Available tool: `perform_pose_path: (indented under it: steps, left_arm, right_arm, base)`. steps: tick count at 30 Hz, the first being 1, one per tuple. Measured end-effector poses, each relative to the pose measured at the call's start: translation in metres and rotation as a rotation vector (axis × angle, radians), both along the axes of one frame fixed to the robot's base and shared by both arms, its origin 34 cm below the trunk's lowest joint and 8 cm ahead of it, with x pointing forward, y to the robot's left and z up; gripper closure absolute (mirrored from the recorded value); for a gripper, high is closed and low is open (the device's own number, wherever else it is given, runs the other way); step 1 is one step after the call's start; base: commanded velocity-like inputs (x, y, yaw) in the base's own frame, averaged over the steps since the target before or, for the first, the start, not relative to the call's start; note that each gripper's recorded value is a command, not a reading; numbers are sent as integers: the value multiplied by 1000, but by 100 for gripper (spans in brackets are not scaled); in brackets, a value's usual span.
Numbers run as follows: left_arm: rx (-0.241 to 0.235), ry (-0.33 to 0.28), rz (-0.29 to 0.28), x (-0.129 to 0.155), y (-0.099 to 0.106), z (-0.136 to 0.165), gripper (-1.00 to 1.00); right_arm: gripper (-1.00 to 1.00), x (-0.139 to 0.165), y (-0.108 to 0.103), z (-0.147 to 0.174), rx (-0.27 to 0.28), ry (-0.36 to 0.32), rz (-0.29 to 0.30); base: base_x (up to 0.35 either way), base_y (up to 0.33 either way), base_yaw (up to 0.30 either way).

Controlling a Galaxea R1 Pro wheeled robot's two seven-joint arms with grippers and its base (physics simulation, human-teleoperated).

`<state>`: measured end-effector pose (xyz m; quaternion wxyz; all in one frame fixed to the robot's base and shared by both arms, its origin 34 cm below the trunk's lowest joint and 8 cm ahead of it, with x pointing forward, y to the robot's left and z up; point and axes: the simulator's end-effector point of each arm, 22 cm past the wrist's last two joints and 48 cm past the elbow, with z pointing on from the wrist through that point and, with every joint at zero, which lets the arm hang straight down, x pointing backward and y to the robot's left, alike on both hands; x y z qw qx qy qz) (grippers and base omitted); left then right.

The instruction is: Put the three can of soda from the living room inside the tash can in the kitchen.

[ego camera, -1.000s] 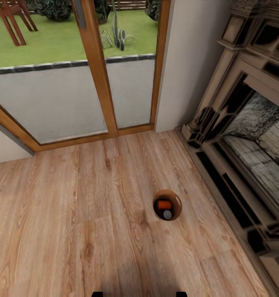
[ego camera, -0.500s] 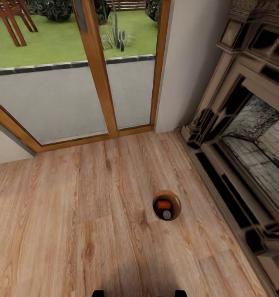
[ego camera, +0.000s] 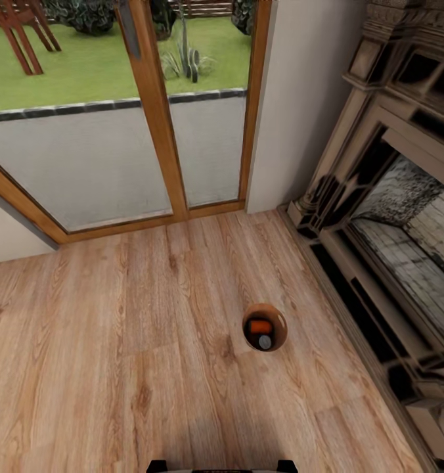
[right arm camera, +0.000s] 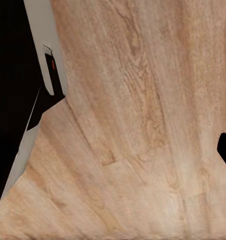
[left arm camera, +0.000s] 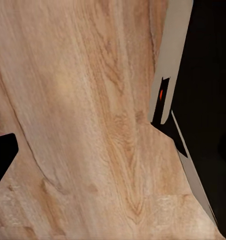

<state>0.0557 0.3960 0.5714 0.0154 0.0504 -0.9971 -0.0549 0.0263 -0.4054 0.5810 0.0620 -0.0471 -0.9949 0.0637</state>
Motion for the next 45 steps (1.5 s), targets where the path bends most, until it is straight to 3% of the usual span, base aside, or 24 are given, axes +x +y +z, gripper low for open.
perform_pose_path:
  steps: [12,27,38,45]
  left_arm:
    - [0,34,0,-26,4,26,-100]
    - [50,96,-5,-67,16,64,-100]
    - [47,102,-4,-74,13,76,-100]
    - [42,104,-6,-77,9,82,-100]
  right_arm:
    - [-100,-19,0,22,-2,26,-1]
    - [-100,-30,1,43,-1,39,-2]
    - [-100,-43,5,58,3,55,-5]
    - [-100,-66,7,75,-7,92,-8]
  base:
    - [0,0,0]
    - [0,0,0]
    - [0,0,0]
    - [0,0,0]
